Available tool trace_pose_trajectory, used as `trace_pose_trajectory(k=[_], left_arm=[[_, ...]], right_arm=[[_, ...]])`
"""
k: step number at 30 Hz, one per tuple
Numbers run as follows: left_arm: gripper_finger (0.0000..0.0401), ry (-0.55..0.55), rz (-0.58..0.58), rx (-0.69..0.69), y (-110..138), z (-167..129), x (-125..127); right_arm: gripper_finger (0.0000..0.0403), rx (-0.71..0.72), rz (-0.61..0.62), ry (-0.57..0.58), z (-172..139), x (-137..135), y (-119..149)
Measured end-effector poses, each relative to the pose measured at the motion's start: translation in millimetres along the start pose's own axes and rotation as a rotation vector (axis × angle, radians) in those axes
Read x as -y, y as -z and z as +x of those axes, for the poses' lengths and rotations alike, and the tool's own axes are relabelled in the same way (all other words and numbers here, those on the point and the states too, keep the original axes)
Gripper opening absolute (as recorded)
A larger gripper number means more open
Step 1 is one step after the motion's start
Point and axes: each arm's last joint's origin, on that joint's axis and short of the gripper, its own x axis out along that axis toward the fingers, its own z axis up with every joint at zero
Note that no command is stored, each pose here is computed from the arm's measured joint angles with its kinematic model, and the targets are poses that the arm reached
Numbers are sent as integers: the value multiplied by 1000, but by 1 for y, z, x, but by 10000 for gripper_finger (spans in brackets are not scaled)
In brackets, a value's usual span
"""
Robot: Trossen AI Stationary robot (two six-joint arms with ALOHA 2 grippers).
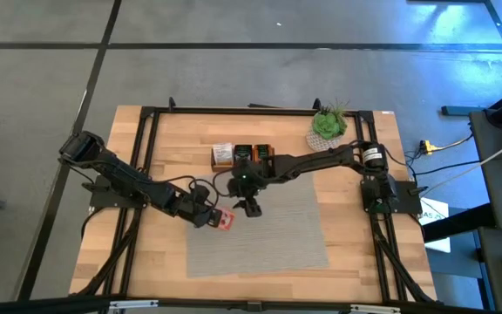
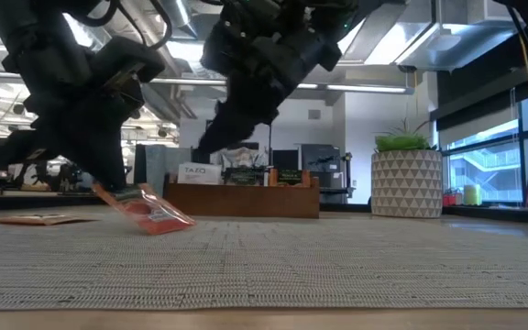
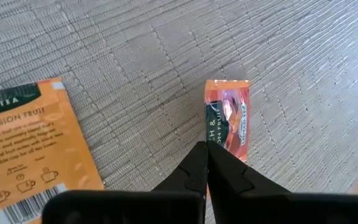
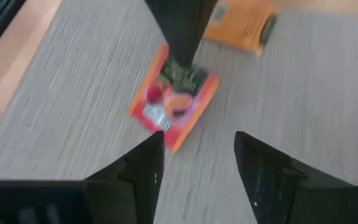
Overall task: Pick & Place Tea
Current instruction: Put the orange tea bag into the right section of the wooden organizer
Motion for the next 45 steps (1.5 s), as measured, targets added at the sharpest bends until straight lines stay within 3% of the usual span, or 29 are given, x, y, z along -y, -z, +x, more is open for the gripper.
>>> trace_pose_trajectory(k=[7,13,20,30,36,39,45], left_arm=[[2,7,28,7,-1,0,1],[2,20,53,9,-1,0,2],[2,45,88,11,-1,1,4],[2,73,118,4,-1,0,7],[2,76,136,4,-1,0,7],[2,76,151,6,-1,0,7],[2,78,175,10,-1,0,8]], right_arm=[[201,105,-66,-19,6,-4,-10],[201,61,61,-107,33,1,9],[201,96,126,-191,46,10,15],[201,121,154,-114,49,14,14],[200,139,142,-168,49,12,13],[193,143,138,-230,48,10,12],[158,142,143,-240,48,10,13]])
